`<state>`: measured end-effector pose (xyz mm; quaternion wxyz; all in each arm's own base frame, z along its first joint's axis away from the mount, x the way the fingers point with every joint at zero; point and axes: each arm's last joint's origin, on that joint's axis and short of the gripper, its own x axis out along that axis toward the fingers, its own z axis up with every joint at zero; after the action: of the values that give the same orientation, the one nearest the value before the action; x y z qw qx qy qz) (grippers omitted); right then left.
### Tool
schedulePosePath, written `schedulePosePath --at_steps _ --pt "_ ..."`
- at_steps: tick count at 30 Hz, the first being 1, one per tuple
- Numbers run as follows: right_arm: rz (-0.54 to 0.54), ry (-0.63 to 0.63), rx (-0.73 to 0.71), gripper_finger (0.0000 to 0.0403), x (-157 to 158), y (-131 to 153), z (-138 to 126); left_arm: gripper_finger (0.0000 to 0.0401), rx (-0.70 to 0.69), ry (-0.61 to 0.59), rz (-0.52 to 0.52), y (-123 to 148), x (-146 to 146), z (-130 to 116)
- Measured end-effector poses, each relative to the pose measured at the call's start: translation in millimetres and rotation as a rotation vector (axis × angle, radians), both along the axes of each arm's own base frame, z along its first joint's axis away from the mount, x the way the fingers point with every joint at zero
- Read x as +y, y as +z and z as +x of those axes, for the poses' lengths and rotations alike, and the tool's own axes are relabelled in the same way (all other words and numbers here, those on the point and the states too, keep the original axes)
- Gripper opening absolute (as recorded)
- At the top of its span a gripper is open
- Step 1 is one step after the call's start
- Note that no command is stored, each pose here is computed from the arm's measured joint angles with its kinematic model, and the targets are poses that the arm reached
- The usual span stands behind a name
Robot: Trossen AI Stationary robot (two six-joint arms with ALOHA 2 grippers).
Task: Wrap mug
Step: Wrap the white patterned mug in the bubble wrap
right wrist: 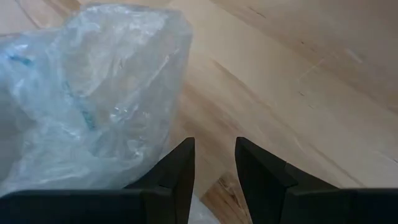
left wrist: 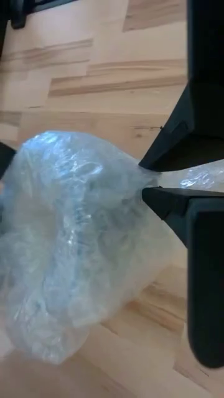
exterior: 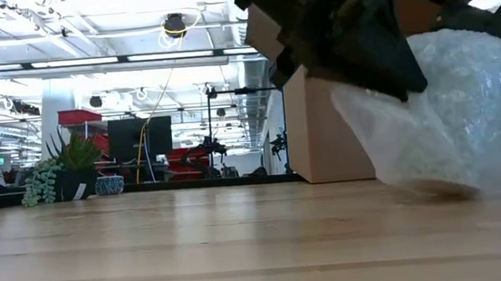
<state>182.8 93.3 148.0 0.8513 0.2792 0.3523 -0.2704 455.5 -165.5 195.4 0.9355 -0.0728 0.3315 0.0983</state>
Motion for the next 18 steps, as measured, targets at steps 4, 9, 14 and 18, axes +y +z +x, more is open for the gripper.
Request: schedulePosePath --at_steps 4,9,14,18 --pt "0.000 0.012 -0.010 0.0107 0 2 0 0.0031 0.014 -0.007 -0.004 -1 -3 -2" --pt "0.001 0.050 -0.026 0.0107 2 8 -3 0.0031 0.133 0.000 0.016 -5 -9 -16" --pt "-0.006 0.116 -0.057 0.0107 5 16 -6 0.0031 0.200 0.000 0.022 1 -22 -34" --pt "-0.006 0.137 -0.066 0.0107 7 18 -8 0.0031 0.110 -0.055 0.020 10 -39 -35"
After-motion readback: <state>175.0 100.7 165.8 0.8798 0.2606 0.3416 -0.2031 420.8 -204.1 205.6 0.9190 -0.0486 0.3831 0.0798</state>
